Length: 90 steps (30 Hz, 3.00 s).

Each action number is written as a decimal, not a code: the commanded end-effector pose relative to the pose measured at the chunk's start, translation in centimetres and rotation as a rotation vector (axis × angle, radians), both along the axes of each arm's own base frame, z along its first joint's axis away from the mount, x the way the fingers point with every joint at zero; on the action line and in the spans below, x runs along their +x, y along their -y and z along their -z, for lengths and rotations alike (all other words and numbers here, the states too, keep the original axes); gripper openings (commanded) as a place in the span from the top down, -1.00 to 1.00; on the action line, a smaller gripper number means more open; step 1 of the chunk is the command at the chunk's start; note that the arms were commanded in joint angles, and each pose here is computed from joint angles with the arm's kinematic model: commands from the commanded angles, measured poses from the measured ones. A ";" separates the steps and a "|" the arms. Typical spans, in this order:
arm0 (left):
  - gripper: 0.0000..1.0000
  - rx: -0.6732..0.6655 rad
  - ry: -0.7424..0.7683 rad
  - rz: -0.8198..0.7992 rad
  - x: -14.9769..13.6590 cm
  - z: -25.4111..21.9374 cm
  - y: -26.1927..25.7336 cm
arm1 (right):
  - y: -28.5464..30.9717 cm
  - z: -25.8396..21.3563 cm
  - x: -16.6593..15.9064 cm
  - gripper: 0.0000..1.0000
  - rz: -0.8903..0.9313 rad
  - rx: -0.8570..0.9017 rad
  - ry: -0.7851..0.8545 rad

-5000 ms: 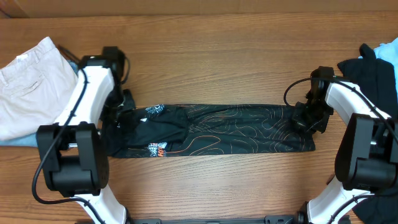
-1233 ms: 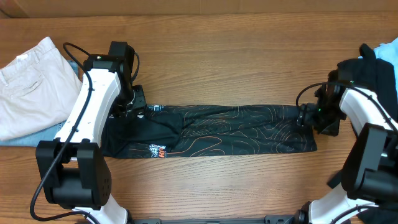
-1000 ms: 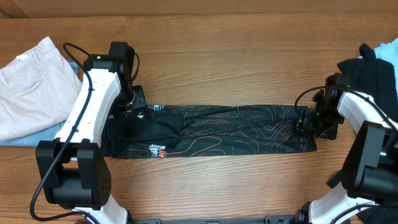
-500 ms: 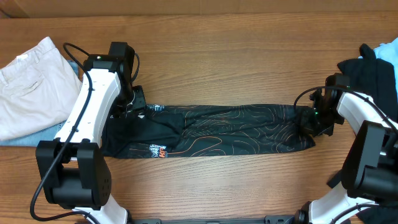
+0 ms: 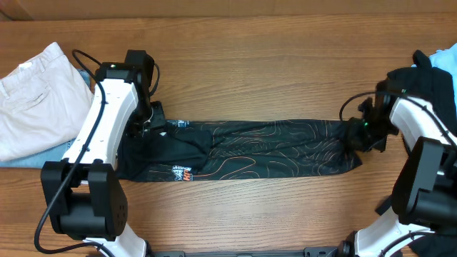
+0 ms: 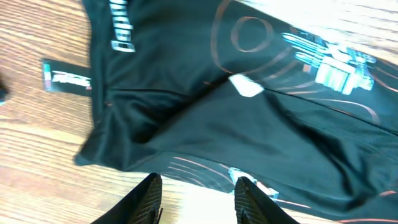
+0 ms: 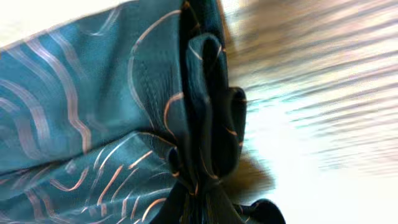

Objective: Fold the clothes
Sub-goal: 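Grasp the strip's right end with the right gripper, then lift the right end and fold it leftward over the strip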

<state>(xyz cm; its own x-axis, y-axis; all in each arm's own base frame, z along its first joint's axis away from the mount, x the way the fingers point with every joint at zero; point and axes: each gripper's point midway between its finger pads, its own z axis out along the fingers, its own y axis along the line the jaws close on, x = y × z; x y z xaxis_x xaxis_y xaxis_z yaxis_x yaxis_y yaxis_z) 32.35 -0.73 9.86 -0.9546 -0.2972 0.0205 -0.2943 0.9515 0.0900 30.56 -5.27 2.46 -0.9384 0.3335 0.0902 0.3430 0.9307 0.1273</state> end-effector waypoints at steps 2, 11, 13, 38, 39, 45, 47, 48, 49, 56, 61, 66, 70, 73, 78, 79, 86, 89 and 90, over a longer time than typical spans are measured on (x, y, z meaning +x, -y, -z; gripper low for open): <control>0.17 0.035 0.027 -0.017 0.4 -0.9 -1.5 | -0.1 -3.6 3.1 0.92 -0.013 -0.053 0.062; 0.16 0.035 0.026 -0.017 0.3 -0.9 -1.5 | -7.2 -4.7 3.3 0.92 -0.163 -0.046 0.046; 0.16 0.033 0.025 -0.017 0.3 -0.9 -1.4 | -9.1 -4.7 3.2 0.92 -0.192 -0.046 0.044; 0.17 0.033 0.011 -0.017 0.0 -0.9 -1.4 | -24.5 -4.9 1.5 0.92 -0.425 0.041 0.154; 0.16 0.033 0.011 -0.018 0.0 -0.9 -1.4 | -24.6 -5.0 1.4 0.92 -0.427 0.045 0.153; 0.16 0.033 0.011 -0.018 0.0 -0.9 -1.4 | -25.7 -5.0 0.7 0.92 -0.457 0.068 0.147; 0.16 0.032 0.011 -0.018 0.0 -0.9 -1.4 | -26.0 -5.0 0.6 0.91 -0.470 0.069 0.148; 0.16 0.032 0.010 -0.017 -0.1 -0.9 -1.4 | -26.1 -5.0 0.5 0.91 -0.476 0.069 0.148; 0.17 0.030 0.010 -0.018 -0.1 -0.9 -1.4 | -26.2 -5.0 0.4 0.90 -0.478 0.070 0.148; 0.17 0.026 0.008 -0.018 -0.1 -0.9 -1.3 | -26.7 -5.1 0.0 0.90 -0.496 0.092 0.138; 0.17 0.026 0.007 -0.018 -0.1 -0.9 -1.3 | -27.1 -5.2 -0.3 0.90 -0.518 0.113 0.136; 0.17 0.026 0.008 -0.018 -0.1 -0.9 -1.3 | -27.7 -5.3 -0.6 0.90 -0.568 0.154 0.137; 0.17 0.026 0.008 -0.018 -0.1 -0.9 -1.3 | -27.7 -5.3 -0.6 0.89 -0.567 0.156 0.139; 0.17 0.026 0.008 -0.018 -0.1 -0.9 -1.3 | -27.8 -5.4 -0.6 0.68 -0.576 0.162 0.140; 0.17 0.026 0.008 -0.018 -0.1 -0.9 -1.3 | -30.4 -6.4 -1.5 0.31 -0.708 0.337 0.169; 0.16 0.026 0.008 -0.018 -0.1 -0.9 -1.3 | -31.0 -6.8 -1.6 0.29 -0.737 0.378 0.180; 0.17 0.026 0.007 -0.018 -0.1 -0.9 -1.3 | -29.9 -6.2 -0.8 0.24 -0.732 0.302 0.194; 0.16 0.026 0.007 -0.018 -0.1 -0.9 -1.3 | -27.8 -5.5 0.3 0.24 -0.655 0.181 0.189; 0.16 0.026 0.007 -0.018 -0.1 -0.9 -1.3 | -27.0 -5.3 0.5 0.24 -0.633 0.141 0.184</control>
<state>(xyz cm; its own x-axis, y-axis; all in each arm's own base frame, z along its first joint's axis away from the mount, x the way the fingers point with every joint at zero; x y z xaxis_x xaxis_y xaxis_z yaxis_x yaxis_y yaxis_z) 31.83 0.52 9.93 -0.9467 -0.3204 0.0325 -0.3145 0.9416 0.1205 29.27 23.87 7.88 -0.9320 -0.3557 -0.0699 -0.3544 0.8536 0.3819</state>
